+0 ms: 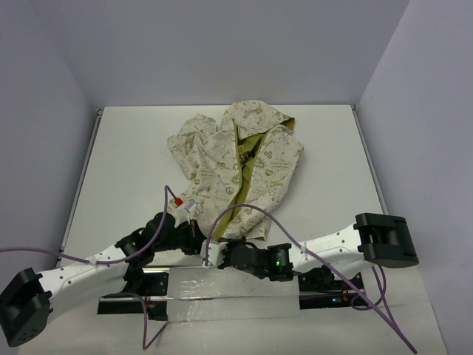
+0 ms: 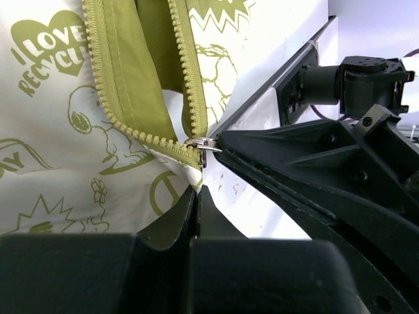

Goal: Zip up the jacket

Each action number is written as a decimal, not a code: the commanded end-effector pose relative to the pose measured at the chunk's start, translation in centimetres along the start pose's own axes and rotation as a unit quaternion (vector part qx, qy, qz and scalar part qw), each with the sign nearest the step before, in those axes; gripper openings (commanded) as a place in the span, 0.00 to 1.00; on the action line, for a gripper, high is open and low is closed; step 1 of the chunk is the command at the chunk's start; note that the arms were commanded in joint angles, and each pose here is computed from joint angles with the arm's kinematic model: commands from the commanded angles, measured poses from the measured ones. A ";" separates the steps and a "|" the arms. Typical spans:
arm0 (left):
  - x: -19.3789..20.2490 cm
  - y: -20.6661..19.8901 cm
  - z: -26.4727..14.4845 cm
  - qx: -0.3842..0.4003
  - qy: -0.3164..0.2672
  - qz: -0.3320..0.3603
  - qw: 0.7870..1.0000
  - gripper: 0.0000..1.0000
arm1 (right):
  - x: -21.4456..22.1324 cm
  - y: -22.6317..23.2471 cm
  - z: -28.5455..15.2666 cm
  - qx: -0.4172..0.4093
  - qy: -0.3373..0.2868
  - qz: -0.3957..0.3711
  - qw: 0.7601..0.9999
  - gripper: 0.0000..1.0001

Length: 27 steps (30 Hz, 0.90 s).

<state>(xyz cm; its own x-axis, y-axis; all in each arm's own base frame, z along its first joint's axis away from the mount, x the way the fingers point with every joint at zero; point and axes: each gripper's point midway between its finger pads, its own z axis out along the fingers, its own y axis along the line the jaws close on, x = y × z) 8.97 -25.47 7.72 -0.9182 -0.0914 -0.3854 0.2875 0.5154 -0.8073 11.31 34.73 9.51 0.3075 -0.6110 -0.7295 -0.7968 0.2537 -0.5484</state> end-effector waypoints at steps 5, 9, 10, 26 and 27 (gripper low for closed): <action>0.4 -1.2 -0.3 0.028 0.009 0.007 1.000 0.00 | -2.5 -3.5 0.4 0.057 -0.019 0.057 0.997 0.00; 0.4 -1.3 -0.3 0.029 0.008 0.009 1.000 0.00 | -2.8 -3.1 0.7 0.031 -0.004 0.052 0.998 0.00; 0.4 -1.3 -0.3 0.029 0.008 0.009 0.999 0.00 | -2.9 -3.0 0.7 0.024 0.004 0.049 0.998 0.00; 1.0 -1.7 -0.5 0.028 0.017 0.018 0.999 0.00 | 0.7 -9.1 2.8 0.059 0.103 0.072 0.990 0.00; 1.1 -1.7 -0.5 0.027 0.019 0.017 0.999 0.00 | 0.9 -9.7 3.0 0.067 0.106 0.077 0.989 0.00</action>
<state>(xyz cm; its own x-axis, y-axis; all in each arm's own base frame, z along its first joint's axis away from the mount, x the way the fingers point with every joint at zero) 10.51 -25.47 8.65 -0.8795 -0.1660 -0.4459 0.3045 0.5238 -0.7956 15.19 35.55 10.67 0.1318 -0.6829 -0.7185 -0.8616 0.2795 -0.4237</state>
